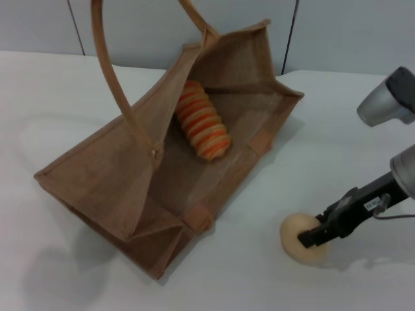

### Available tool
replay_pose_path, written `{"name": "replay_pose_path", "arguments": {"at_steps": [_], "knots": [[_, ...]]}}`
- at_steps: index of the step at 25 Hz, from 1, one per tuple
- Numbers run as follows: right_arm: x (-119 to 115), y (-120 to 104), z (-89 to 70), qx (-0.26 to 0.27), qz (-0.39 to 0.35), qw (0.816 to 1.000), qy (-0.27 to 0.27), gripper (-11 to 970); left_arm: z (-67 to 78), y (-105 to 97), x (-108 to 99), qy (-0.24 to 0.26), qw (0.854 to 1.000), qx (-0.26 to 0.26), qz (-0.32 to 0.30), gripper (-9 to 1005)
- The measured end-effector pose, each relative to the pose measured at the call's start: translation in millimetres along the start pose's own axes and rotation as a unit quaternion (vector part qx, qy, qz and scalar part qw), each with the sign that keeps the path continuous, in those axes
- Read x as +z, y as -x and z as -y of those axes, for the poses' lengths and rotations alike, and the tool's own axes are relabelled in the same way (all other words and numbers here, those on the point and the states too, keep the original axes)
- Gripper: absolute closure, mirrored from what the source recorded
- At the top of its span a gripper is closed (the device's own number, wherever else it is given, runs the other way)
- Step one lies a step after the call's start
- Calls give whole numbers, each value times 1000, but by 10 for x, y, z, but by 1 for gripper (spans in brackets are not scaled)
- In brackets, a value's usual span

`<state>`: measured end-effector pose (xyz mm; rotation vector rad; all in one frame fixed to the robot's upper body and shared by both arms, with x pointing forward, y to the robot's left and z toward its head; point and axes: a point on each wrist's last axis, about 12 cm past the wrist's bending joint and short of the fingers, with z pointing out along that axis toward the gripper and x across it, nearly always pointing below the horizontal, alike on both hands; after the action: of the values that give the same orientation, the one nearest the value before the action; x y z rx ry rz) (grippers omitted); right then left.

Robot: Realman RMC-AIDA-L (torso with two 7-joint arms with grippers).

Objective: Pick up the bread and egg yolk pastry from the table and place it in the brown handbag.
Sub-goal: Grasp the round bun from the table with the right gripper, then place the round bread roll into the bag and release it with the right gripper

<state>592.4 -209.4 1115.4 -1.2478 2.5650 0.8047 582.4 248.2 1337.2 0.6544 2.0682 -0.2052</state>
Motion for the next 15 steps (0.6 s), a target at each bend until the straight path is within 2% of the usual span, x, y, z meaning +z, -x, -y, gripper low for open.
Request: {"name": "replay_pose_path", "arguments": {"at_steps": [10, 15], "knots": [[-256, 149, 24, -7, 53, 998, -19, 439, -16, -29, 35, -4, 1000, -1, -8, 877], [-395, 356, -78, -27, 96, 995, 2, 481, 7, 5, 42, -8, 1000, 2, -3, 877]]}}
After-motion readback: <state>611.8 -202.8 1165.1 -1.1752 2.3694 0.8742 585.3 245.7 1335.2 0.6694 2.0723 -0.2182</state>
